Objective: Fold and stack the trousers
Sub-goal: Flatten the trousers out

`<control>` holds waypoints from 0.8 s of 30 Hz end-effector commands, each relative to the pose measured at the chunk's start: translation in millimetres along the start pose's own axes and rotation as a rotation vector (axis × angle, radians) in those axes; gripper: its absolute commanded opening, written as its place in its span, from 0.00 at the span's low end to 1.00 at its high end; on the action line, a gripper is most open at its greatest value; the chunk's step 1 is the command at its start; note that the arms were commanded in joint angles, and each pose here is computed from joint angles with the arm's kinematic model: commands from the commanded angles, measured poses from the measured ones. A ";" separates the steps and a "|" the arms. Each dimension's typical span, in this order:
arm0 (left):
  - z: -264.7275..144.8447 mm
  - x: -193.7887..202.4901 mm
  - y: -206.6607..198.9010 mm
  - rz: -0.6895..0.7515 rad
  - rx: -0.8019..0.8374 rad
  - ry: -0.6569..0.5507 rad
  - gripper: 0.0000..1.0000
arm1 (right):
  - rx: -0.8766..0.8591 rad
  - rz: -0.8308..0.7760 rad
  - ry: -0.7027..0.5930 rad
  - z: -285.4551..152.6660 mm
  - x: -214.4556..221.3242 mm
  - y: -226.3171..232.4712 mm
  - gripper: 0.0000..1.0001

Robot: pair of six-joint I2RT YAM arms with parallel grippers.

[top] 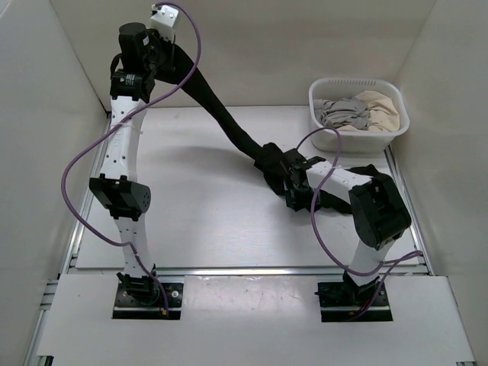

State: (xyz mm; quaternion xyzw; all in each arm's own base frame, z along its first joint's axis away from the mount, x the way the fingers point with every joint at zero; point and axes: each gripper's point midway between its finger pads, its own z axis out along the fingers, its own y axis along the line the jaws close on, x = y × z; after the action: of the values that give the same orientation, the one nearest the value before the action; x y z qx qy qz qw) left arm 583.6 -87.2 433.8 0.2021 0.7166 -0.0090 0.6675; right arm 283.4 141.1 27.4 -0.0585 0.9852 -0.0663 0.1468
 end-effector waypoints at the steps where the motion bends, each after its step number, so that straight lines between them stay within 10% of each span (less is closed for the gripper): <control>1: -33.0 -44.7 6.8 0.023 -0.041 -0.083 0.14 | 0.015 0.018 -0.053 7.1 -19.5 3.0 0.69; 7: -37.7 -47.8 7.2 0.033 -0.042 -0.085 0.14 | 0.031 0.009 0.015 32.3 -6.4 3.8 0.68; 11: -42.7 -49.5 6.9 0.033 -0.042 -0.085 0.14 | 0.018 0.025 0.047 42.2 -0.1 5.2 0.00; 15: -45.3 -47.6 7.6 0.031 -0.048 -0.073 0.14 | -0.083 0.001 0.033 24.3 -6.5 18.3 0.00; 24: -15.2 -11.1 7.5 0.039 -0.052 -0.001 0.14 | -0.694 -0.510 -0.127 -190.0 -32.3 151.3 0.00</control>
State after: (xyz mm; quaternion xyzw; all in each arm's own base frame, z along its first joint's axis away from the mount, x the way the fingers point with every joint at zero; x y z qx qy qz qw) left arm 571.4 -85.0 442.8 0.2073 0.7143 0.0062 0.6684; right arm 279.8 276.0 111.5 -0.2449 0.9474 0.1377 0.1534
